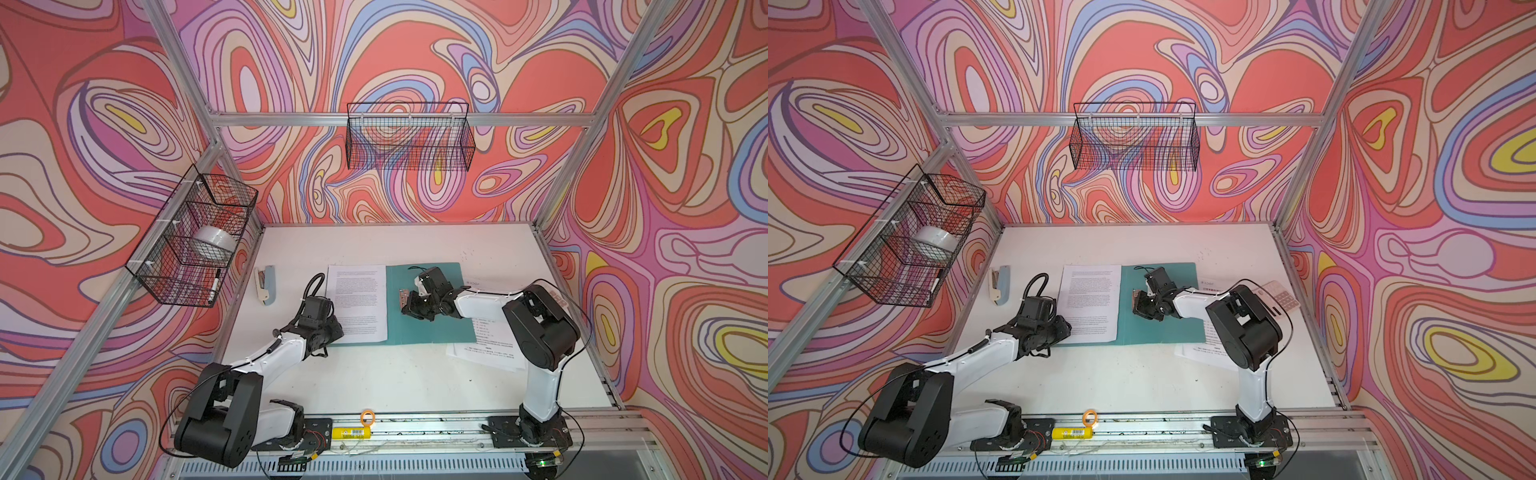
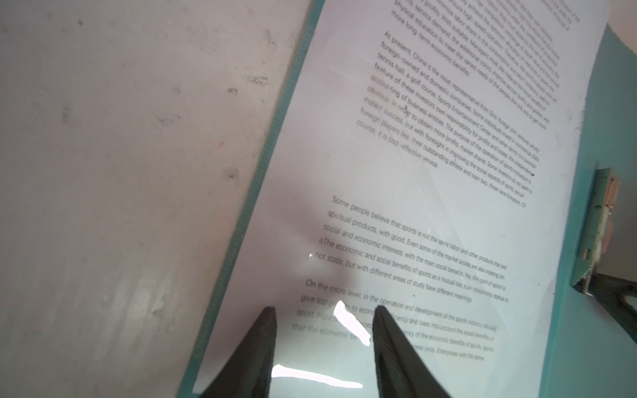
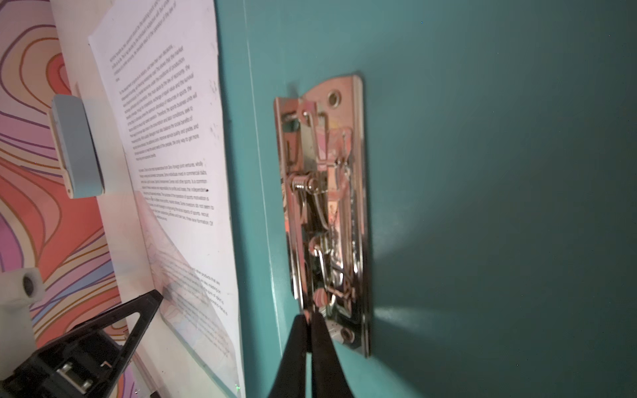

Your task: Put the files into the folder

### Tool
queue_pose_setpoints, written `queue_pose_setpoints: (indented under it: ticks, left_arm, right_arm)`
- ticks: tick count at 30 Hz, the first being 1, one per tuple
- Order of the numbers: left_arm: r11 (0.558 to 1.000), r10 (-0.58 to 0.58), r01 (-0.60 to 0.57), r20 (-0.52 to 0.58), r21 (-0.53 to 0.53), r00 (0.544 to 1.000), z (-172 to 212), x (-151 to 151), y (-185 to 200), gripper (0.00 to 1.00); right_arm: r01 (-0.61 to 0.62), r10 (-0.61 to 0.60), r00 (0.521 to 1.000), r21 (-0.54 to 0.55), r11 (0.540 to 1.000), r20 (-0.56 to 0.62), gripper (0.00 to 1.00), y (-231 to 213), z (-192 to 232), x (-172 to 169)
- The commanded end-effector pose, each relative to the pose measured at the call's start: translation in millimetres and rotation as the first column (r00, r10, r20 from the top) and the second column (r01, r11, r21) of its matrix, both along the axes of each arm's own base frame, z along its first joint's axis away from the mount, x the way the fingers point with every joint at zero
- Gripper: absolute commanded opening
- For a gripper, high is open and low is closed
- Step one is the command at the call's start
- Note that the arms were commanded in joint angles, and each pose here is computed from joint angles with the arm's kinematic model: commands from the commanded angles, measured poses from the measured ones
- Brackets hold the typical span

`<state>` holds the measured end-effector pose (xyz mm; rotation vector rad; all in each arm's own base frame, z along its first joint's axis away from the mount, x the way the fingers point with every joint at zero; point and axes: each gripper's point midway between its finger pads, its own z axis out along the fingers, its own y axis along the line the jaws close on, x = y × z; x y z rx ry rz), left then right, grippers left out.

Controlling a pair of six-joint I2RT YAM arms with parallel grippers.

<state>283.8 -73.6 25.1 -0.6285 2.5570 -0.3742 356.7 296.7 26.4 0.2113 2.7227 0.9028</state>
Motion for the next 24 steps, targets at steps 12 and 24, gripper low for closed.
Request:
queue_pose_setpoints:
  ticks: [12,24]
  left_arm:
    - [0.998,0.031,-0.021,-0.152,0.065,0.988,-28,-29,14,0.46]
    - [0.998,0.030,-0.020,-0.152,0.067,0.988,-28,-29,15,0.46]
  right_arm:
    - [-0.035,-0.039,0.990,-0.497,0.867,-0.137,0.00,-96,-92,-39]
    - [-0.094,0.109,0.993,-0.262,0.961,0.044,0.00,-44,-4,-11]
